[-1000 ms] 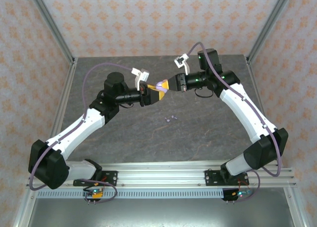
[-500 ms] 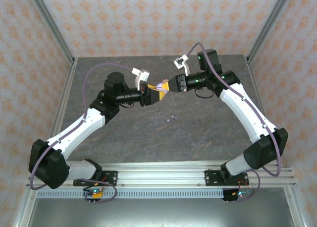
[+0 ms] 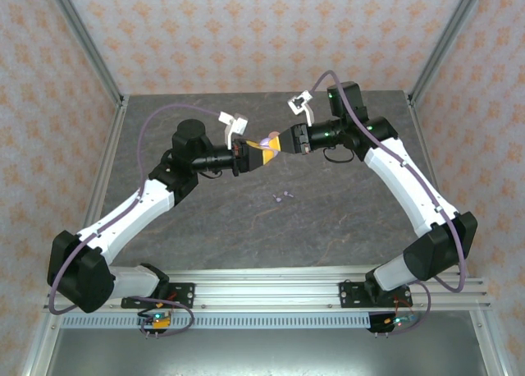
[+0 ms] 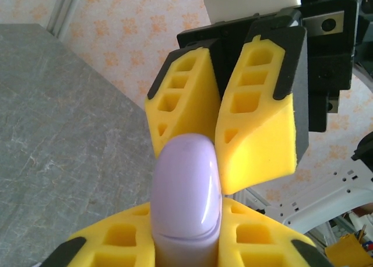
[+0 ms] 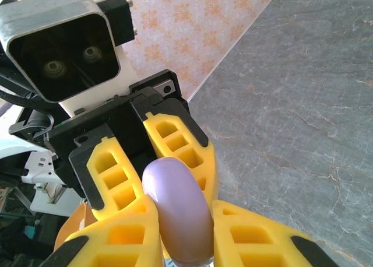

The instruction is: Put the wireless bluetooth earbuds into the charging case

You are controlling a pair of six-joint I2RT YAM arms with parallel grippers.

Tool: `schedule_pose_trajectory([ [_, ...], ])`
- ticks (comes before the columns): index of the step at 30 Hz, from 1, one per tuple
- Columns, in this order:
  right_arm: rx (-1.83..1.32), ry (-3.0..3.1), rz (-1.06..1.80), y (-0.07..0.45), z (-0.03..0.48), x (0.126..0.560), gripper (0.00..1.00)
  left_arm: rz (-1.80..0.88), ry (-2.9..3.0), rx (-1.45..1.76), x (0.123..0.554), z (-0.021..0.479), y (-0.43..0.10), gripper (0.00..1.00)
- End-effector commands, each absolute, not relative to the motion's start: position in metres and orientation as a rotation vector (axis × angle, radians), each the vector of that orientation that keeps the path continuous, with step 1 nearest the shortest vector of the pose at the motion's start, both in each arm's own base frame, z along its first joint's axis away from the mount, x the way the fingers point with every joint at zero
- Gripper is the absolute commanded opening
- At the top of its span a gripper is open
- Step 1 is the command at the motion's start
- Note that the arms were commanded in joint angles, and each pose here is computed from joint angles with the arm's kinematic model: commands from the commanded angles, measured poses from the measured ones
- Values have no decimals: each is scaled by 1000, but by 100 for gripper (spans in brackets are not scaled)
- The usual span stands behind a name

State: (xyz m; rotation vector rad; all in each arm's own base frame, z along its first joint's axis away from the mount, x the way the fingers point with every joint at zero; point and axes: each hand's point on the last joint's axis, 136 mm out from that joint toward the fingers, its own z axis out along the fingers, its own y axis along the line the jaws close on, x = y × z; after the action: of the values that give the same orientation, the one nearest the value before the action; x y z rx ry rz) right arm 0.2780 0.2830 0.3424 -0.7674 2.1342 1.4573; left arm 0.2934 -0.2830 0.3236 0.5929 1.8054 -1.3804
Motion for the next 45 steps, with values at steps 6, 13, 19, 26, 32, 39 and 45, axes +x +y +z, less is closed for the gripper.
schedule_pose_trajectory([
  [6,-720,2147,1345,277,344,280,48,-1311,1731,695,286,335,-288,18],
  [13,-643,2193,1235,268,336,291,50,-1272,1695,775,276,334,-292,18],
  [19,-581,2224,1150,262,333,301,52,-1241,1680,789,275,333,-291,18],
  [26,-510,2205,1075,252,341,307,57,-1144,1689,767,279,325,-284,16],
  [32,-307,2235,835,217,333,319,60,-1053,1670,735,282,312,-274,16],
  [39,-196,2437,651,192,265,320,60,-1019,1633,738,270,309,-270,16],
  [45,-199,2635,735,206,200,307,56,-1002,1621,749,257,306,-268,17],
])
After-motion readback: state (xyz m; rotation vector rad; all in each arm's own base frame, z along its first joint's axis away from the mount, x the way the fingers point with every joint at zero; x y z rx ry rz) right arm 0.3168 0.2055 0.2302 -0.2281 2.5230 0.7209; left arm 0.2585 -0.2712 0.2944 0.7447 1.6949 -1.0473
